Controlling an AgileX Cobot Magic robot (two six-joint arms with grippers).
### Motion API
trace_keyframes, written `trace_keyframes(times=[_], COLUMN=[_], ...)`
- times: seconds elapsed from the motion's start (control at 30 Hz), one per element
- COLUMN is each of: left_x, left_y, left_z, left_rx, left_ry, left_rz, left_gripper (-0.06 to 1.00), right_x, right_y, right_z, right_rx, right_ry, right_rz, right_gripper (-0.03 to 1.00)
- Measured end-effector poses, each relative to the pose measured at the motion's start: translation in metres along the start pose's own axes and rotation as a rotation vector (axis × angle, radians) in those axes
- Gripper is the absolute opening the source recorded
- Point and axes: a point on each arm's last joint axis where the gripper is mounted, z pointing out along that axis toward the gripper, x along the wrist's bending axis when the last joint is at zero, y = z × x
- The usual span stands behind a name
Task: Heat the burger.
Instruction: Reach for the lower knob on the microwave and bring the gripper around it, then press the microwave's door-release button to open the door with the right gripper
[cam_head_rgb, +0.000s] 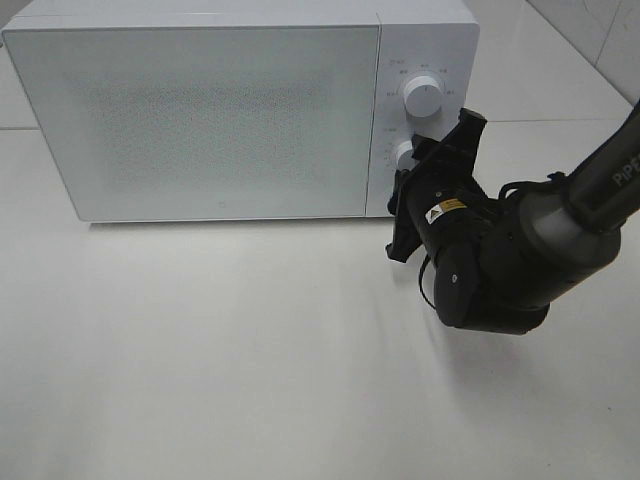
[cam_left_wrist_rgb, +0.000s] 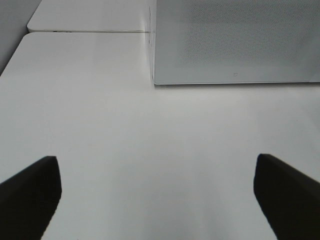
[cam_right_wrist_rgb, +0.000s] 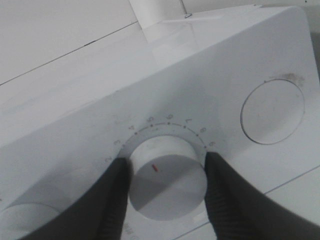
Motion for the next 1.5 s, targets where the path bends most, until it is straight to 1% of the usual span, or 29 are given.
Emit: trace_keyframes(times=[0.6, 0.83, 0.9, 1.0, 1.13, 1.23, 1.37, 1.5], left_x=[0.0, 0.0, 0.0, 0.0, 0.0, 0.0, 0.0, 0.0], left_y=[0.0, 0.0, 0.0, 0.0, 0.0, 0.0, 0.0, 0.0], left_z=[0.0, 0.0, 0.0, 0.0, 0.0, 0.0, 0.0, 0.0], left_rx=[0.0, 0.0, 0.0, 0.0, 0.0, 0.0, 0.0, 0.0], left_ry=[0.0, 0.0, 0.0, 0.0, 0.0, 0.0, 0.0, 0.0], left_rz=[0.0, 0.0, 0.0, 0.0, 0.0, 0.0, 0.0, 0.0], left_gripper=[0.99, 0.99, 0.99, 0.99, 0.99, 0.99, 0.99, 0.99], right_x=[0.0006, 0.0007, 0.0007, -0.0004, -0.0015, -0.0019, -0.0021, 0.0025], right_y=[0.0015, 0.0007, 0.0001, -0.0053, -0.0057, -0.0056, -0.0063, -0.0067], right_z=[0.0003, 0.0005, 0.0006, 0.0005, 0.0003, 0.0003, -0.001, -0.0038], right_rx=[-0.027, -0.037, -0.038, -0.004, -0.002, -0.002, 0.007, 0.018], right_ry=[0.005, 0.006, 0.006, -0.001, -0.012, -0.017, -0.019, -0.012], right_rz=[-0.063, -0.074, -0.073, -0.104, -0.126, -0.134, -0.18, -0.214], right_gripper=[0.41, 0.44, 0.45, 0.48, 0.54, 0.56, 0.62, 0.64])
